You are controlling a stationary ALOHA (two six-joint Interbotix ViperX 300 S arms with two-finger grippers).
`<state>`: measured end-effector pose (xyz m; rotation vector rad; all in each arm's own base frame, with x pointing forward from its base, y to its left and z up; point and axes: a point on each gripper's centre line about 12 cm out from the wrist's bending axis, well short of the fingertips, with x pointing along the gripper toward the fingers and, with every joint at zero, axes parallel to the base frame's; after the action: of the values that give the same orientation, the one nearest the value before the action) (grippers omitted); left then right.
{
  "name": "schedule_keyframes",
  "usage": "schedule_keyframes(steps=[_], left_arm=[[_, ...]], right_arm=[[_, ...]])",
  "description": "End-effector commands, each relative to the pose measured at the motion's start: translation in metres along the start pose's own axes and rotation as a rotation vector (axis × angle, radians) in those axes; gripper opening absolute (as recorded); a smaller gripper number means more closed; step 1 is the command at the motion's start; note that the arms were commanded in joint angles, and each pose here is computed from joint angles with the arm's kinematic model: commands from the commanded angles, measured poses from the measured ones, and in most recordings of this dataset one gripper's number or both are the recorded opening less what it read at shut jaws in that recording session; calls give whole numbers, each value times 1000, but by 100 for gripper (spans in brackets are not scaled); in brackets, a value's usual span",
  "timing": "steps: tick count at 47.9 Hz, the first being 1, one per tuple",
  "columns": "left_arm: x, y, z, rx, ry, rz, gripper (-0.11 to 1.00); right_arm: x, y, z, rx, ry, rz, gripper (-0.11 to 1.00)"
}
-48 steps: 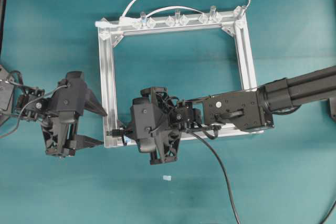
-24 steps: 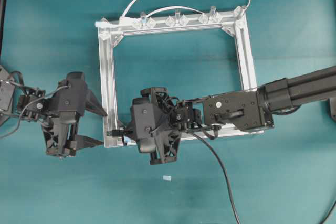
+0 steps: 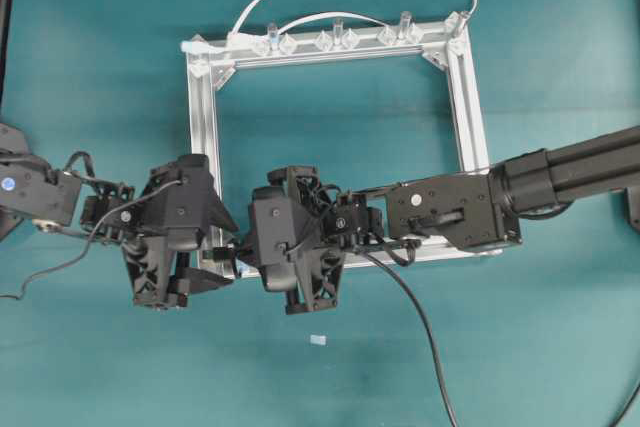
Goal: Insert the wire through the string loop located on the left side.
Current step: 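Move the left gripper to the plug emerging from the loop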
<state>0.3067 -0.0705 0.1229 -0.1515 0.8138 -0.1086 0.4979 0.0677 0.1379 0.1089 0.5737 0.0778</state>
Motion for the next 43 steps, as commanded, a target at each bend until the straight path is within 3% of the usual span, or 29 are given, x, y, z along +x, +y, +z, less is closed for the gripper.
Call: schedule_keyframes(steps=[1, 22, 26, 35, 43], left_arm=[[-1, -4, 9, -1, -30, -11, 90], [-4, -4, 6, 0, -24, -11, 86], [-4, -4, 8, 0, -29, -12, 72], [-4, -4, 9, -5, -31, -13, 21], [-4, -4, 9, -5, -28, -12, 21]], right_arm=[[-5, 3, 20, -4, -52, 8, 12], [-5, 3, 19, -4, -50, 7, 12], [-5, 3, 20, -4, -52, 8, 12], [-5, 3, 20, -4, -52, 8, 12], [-5, 3, 20, -4, -52, 8, 12]])
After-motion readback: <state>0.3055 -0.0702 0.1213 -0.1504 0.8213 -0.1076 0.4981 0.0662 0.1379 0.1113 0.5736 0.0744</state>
